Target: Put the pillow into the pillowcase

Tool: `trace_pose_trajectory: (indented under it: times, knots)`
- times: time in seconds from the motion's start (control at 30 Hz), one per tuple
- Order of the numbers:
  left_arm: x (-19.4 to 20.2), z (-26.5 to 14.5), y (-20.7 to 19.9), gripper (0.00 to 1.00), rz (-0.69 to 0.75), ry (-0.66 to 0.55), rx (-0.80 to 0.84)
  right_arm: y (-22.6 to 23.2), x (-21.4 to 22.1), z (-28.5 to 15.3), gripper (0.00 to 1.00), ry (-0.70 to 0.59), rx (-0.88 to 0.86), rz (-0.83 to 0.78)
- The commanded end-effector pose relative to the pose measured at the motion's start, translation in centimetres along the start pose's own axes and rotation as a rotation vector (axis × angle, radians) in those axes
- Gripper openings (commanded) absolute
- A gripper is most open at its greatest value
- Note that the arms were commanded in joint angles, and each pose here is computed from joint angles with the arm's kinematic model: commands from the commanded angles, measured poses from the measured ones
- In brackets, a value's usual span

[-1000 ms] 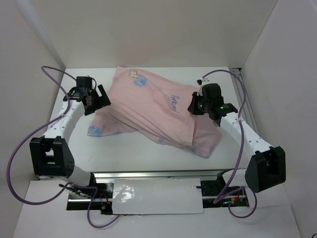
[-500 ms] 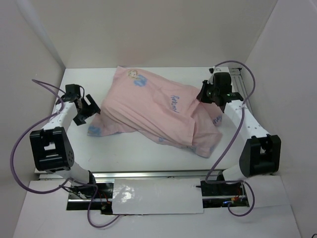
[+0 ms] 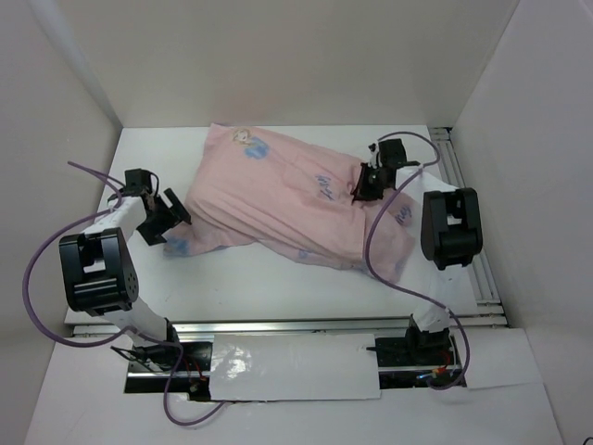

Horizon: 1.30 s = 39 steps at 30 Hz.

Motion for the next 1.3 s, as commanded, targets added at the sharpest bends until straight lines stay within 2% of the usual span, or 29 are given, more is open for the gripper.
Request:
trace_pose_trajectory:
  times: [0.0, 0.03, 0.07, 0.17, 0.2, 0.3, 0.33, 0.37, 0.4, 0.43, 0.5, 0.53, 0.57, 0.63, 0.7, 0.73, 0.77, 0.9, 0.97, 1.1, 1.23, 1.27]
  knots:
    - [-0.2, 0.4, -0.6, 1.00, 0.002, -0.006, 0.037, -1.0, -3.0, 4.2, 0.00, -0.038, 0.026, -0.024]
    - [0.3, 0.8, -0.3, 1.00, 0.001, 0.011, 0.030, -0.7, -4.2, 4.7, 0.00, -0.055, 0.019, -0.030]
    - [0.3, 0.8, -0.3, 1.00, 0.001, 0.011, 0.030, 0.0, -7.3, 4.5, 0.00, -0.119, 0.008, -0.043]
    - [0.5, 1.1, -0.6, 1.00, 0.010, 0.015, 0.033, 0.2, -9.2, 6.7, 0.00, -0.128, -0.017, -0.051]
    - [0.5, 1.1, -0.6, 1.00, 0.010, 0.015, 0.033, 1.0, -11.4, 6.1, 0.00, -0.166, -0.038, -0.060]
    - [0.7, 1.4, -0.6, 1.00, 0.000, 0.024, 0.029, 1.8, -12.8, 5.9, 0.00, -0.185, -0.061, -0.080]
    - [0.7, 1.0, -0.6, 1.00, 0.001, 0.016, 0.033, 2.3, -14.2, 4.3, 0.00, -0.224, -0.069, -0.086]
    - [0.5, 0.7, -0.7, 1.00, -0.010, 0.006, 0.037, 2.8, -14.7, 3.4, 0.04, -0.242, -0.075, -0.102]
    - [0.3, 0.3, -0.7, 1.00, -0.019, -0.018, 0.034, 3.0, -16.2, 1.1, 0.16, -0.296, -0.082, -0.106]
    - [0.8, 0.5, -0.5, 1.00, -0.020, -0.006, 0.029, 2.6, -16.2, 1.1, 0.23, -0.296, -0.084, -0.101]
    - [0.9, -0.2, -0.6, 1.00, -0.037, -0.022, 0.036, 3.5, -17.7, -2.7, 0.35, -0.367, -0.104, -0.115]
    - [1.3, -0.3, -0.4, 1.00, -0.038, -0.018, 0.035, 2.4, -17.2, -3.5, 0.46, -0.366, -0.102, -0.090]
    - [1.5, -0.4, -0.4, 1.00, -0.057, -0.019, 0.035, 3.1, -17.9, -6.2, 0.50, -0.420, -0.112, -0.103]
    - [2.0, -0.7, -0.7, 1.00, -0.043, -0.039, 0.051, 1.6, -17.8, -7.9, 0.71, -0.456, -0.085, -0.070]
    - [2.9, -0.7, -0.4, 1.00, -0.045, -0.039, 0.033, 1.9, -17.7, -10.7, 0.93, -0.493, -0.066, -0.069]
    - [3.4, -0.6, -0.5, 1.00, -0.033, -0.030, 0.026, 1.1, -17.7, -11.6, 1.00, -0.509, -0.044, -0.057]
    - [3.8, -0.4, -0.3, 1.00, -0.044, -0.021, 0.021, -0.2, -16.6, -11.6, 1.00, -0.494, -0.019, -0.034]
    - [5.8, 0.4, -0.2, 1.00, -0.025, 0.006, 0.005, -0.4, -14.7, -15.1, 1.00, -0.544, -0.010, -0.005]
    - [6.3, 0.8, -0.3, 0.97, -0.016, 0.018, 0.004, -2.4, -13.3, -15.4, 1.00, -0.546, 0.038, 0.084]
    - [7.6, 1.9, -0.5, 0.81, -0.021, 0.066, 0.019, -4.3, -9.8, -17.3, 1.00, -0.584, 0.065, 0.195]
    - [8.4, 2.9, 0.2, 0.54, -0.032, 0.096, -0.014, -6.4, -6.9, -17.1, 1.00, -0.574, 0.163, 0.295]
    - [8.6, 3.2, 0.4, 0.26, -0.032, 0.101, -0.027, -6.8, -6.3, -16.9, 1.00, -0.571, 0.178, 0.312]
Point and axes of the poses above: each gripper's point midway between its finger pads, its own z axis out along the fingers, its own y axis along the line the jaws close on, x = y × z, the point moved 1 cm from there along -z, back along the fingers, and after that the axes turned 5 degrees about z, right-handed, at the moved point
